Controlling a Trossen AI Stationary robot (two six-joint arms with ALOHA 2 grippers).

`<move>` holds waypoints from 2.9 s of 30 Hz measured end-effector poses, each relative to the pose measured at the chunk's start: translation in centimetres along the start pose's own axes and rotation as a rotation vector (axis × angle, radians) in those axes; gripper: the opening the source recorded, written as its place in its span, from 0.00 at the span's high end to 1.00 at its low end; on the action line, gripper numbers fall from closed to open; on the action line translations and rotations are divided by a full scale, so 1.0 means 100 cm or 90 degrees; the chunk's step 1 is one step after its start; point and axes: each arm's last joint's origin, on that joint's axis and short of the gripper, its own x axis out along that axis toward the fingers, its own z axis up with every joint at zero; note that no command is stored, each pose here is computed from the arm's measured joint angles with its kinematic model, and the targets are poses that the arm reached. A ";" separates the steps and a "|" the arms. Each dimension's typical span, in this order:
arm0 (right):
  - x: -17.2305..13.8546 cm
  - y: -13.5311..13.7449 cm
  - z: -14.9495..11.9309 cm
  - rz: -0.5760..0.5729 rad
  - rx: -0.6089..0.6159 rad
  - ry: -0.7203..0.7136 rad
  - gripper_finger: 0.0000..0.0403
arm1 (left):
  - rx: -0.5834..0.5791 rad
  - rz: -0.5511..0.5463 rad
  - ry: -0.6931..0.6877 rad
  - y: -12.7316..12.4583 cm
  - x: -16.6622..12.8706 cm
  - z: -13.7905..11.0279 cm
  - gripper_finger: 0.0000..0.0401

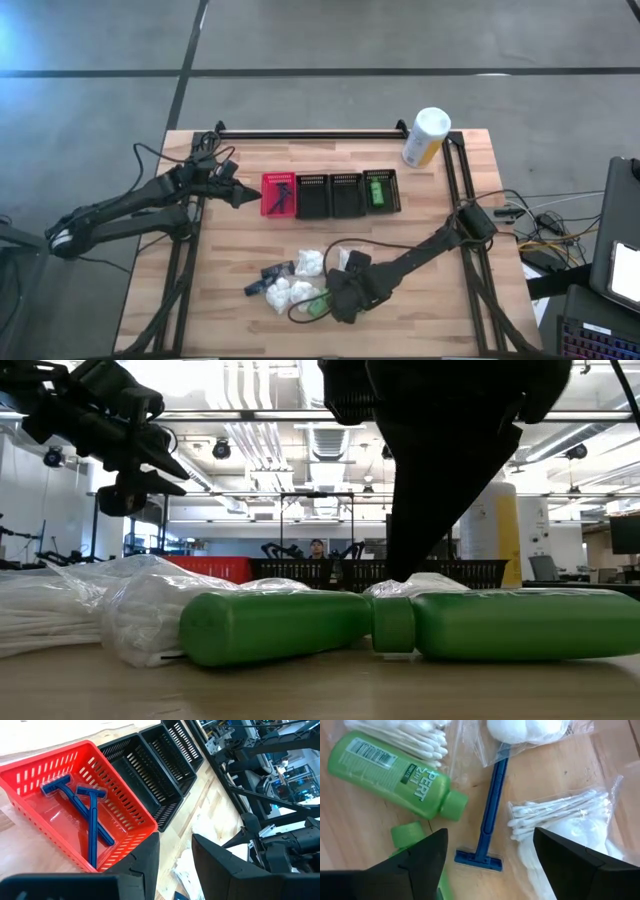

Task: Pick & Place Travel size toiletries
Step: Put the shampoo into the right black bin

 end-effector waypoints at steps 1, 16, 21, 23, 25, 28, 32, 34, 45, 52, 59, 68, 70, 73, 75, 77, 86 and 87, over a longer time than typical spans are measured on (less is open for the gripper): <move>0.000 0.000 0.000 0.002 0.004 -0.002 0.26 | 0.001 0.000 0.000 0.000 0.000 0.000 0.70; 0.000 0.002 0.002 0.014 0.035 -0.010 0.19 | 0.003 -0.006 0.005 0.000 0.000 0.000 0.70; 0.000 0.002 0.002 0.017 0.048 -0.011 0.17 | -0.060 -0.006 0.005 0.000 0.000 0.000 0.70; 0.000 0.003 0.003 0.025 0.049 -0.011 0.15 | -0.071 -0.006 0.005 0.000 0.000 0.000 0.70; 0.000 0.003 0.003 0.028 0.049 -0.009 0.14 | -0.073 -0.006 0.005 0.000 0.000 0.000 0.70; 0.000 0.004 0.003 0.030 0.048 -0.008 0.12 | -0.074 -0.006 0.005 0.000 0.000 0.000 0.70; 0.000 0.004 0.003 0.031 0.048 -0.009 0.10 | -0.090 -0.006 0.005 0.000 0.000 0.000 0.70; 0.000 0.004 0.003 0.031 0.047 -0.009 0.11 | -0.056 -0.002 0.002 0.000 0.000 0.000 0.70; -0.001 0.005 0.002 0.032 0.050 -0.012 0.18 | 0.210 0.073 -0.048 0.003 0.002 0.004 0.70; -0.001 0.005 0.002 0.033 0.049 -0.014 0.22 | 0.109 0.062 -0.048 0.003 0.002 0.003 0.70; -0.001 0.005 0.002 0.034 0.047 -0.016 0.26 | 0.050 0.059 -0.050 0.003 0.002 0.003 0.70; -0.001 0.005 0.003 0.033 0.043 -0.016 0.29 | 0.053 0.059 -0.049 0.003 0.002 0.003 0.70; -0.001 0.005 0.003 0.034 0.043 -0.017 0.30 | 0.053 0.059 -0.049 0.003 0.002 0.003 0.70; -0.001 0.005 0.003 0.035 0.043 -0.018 0.31 | 0.054 0.059 -0.049 0.003 0.002 0.003 0.70; -0.001 0.006 0.003 0.038 0.047 -0.020 0.32 | 0.055 0.059 -0.049 0.003 0.002 0.003 0.70; -0.001 0.006 0.003 0.040 0.053 -0.022 0.32 | 0.060 0.059 -0.050 0.003 0.002 0.003 0.70; -0.001 0.007 0.004 0.043 0.051 -0.025 0.36 | 0.060 0.061 -0.051 0.003 0.002 0.003 0.70; -0.001 0.007 0.004 0.043 0.052 -0.025 0.36 | 0.060 0.061 -0.051 0.003 0.002 0.003 0.70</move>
